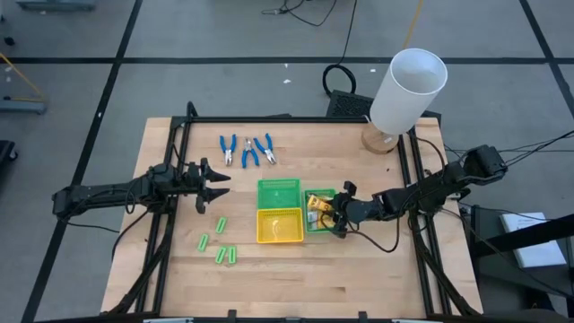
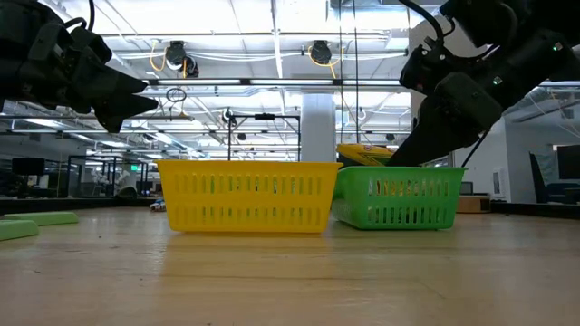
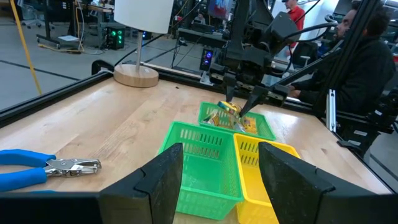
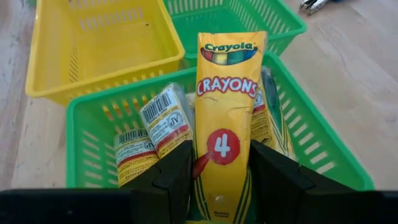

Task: Pick & Place School Supplies
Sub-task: Put the yellow crayon box into the right green bin

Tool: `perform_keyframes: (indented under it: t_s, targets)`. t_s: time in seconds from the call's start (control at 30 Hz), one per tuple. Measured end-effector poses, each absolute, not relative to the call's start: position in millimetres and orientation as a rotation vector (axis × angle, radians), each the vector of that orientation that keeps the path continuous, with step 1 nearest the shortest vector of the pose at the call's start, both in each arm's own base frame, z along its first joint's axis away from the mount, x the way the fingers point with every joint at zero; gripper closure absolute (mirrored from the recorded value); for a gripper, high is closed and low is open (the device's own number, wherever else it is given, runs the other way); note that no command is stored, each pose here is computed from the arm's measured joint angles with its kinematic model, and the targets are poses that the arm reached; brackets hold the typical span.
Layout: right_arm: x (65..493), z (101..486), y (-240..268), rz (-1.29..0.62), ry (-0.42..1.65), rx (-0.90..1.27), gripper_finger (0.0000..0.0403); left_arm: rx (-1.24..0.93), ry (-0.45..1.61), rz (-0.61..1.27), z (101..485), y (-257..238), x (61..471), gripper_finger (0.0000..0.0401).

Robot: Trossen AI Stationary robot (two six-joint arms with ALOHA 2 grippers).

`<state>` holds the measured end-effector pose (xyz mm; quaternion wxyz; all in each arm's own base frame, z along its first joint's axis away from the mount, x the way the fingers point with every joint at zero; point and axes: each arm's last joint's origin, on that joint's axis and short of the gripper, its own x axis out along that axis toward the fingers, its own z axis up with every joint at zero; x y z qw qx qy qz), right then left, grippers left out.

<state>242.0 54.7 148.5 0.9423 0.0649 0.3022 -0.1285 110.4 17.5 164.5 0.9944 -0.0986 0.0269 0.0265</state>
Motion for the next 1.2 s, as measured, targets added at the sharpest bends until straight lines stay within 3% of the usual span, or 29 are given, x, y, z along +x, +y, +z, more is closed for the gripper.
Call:
perform_keyframes:
  t_s: [1.2]
  targets:
    - [239.3,145.4,54.0,-0.287,0.649,0.169,0.0255,-0.197,0.053,0.053,164.5,17.5,110.4,0.0187]
